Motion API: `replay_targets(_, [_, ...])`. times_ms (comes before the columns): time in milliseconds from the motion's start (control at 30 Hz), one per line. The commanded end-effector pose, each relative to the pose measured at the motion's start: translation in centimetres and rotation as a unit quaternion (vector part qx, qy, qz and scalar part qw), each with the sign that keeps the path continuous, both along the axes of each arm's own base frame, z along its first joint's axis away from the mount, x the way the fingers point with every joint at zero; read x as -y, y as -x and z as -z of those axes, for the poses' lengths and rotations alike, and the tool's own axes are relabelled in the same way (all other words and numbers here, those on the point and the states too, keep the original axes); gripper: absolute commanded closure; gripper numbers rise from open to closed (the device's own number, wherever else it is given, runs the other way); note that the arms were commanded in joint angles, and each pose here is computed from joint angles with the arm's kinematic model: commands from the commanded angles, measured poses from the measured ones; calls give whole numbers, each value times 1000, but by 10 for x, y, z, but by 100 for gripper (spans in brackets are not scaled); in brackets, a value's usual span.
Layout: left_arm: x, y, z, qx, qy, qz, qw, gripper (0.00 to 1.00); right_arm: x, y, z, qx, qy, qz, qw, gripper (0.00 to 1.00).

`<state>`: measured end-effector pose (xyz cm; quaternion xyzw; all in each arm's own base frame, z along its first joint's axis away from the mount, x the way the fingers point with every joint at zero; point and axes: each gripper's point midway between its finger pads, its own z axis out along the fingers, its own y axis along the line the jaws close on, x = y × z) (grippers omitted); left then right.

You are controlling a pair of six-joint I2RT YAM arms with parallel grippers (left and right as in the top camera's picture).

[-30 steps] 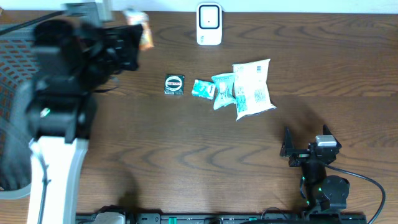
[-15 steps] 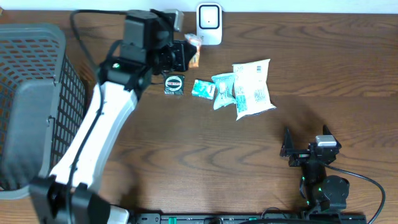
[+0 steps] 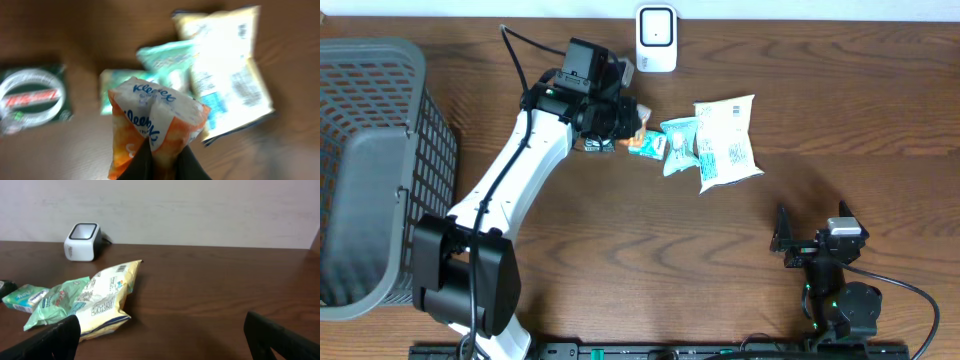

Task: Scan the item barcode
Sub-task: 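Lift the Kleenex pack and carry it toward the scanner, then release the Kleenex pack below the green packets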

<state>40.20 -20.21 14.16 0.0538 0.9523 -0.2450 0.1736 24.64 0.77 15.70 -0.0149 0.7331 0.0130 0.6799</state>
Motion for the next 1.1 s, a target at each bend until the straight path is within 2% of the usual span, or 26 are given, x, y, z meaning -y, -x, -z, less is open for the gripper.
replay_targets(0, [-33,-2,16,-14,-87,-63,994,92,-2,0,1,-1,-9,-4,1000,1])
replay_targets(100, [-44,5,22,-31,-114,-73,990,92,-2,0,1,-1,-9,-4,1000,1])
replay_targets(533, [-47,21,54,-80,-124,-89,985,92,-2,0,1,-1,-9,-4,1000,1])
replay_targets(700, [-39,26,64,-98,-123,-93,983,83,-2,0,1,-1,-9,-4,1000,1])
replay_targets(900, [-36,24,63,-90,-120,-90,985,39,-2,0,1,-1,-9,-4,1000,1])
replay_targets(967, [-37,19,61,-81,-117,-93,985,34,-2,0,1,-1,-9,-4,1000,1])
replay_targets(1067, [-41,8,47,-65,-108,-103,987,34,-2,0,1,-1,-9,-4,1000,1])
